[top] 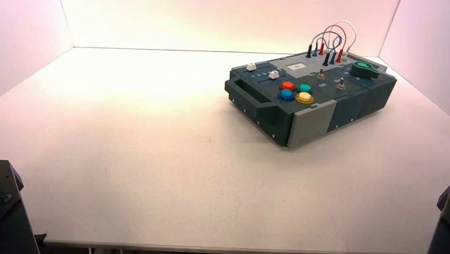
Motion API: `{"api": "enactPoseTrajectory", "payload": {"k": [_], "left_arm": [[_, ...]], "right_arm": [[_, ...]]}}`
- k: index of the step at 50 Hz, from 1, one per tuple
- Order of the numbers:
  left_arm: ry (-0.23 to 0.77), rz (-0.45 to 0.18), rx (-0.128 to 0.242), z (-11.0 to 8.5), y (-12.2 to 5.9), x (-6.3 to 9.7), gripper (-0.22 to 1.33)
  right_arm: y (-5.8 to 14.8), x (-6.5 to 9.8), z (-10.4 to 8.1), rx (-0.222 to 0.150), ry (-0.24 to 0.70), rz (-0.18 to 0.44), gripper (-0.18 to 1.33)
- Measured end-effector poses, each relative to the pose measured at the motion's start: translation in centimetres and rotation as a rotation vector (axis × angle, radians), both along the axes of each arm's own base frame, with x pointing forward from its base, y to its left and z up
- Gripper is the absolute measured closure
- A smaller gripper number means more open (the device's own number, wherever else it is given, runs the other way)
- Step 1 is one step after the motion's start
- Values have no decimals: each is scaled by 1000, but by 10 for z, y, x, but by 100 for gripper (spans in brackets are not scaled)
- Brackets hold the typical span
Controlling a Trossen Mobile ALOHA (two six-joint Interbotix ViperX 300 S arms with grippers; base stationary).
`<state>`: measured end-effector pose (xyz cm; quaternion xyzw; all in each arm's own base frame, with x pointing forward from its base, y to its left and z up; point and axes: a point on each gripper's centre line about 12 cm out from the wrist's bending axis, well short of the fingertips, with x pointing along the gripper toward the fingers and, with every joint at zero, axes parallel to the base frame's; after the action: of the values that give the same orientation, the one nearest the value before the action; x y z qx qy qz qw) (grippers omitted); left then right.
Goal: Move the top slider to position 1.
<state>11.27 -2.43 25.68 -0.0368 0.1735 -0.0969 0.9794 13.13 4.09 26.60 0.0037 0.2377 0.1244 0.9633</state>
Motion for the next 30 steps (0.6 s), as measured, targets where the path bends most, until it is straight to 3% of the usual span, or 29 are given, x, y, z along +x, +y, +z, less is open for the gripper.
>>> {"api": "enactPoseTrajectory", "payload": {"k": [23, 30], "left_arm": [[2, 1, 0, 0, 0, 0, 128], [6, 0, 1, -1, 0, 1, 128]], "right_arm": [[0, 0, 0, -2, 2, 1, 129], [7, 10, -9, 1, 74, 5, 129]]}}
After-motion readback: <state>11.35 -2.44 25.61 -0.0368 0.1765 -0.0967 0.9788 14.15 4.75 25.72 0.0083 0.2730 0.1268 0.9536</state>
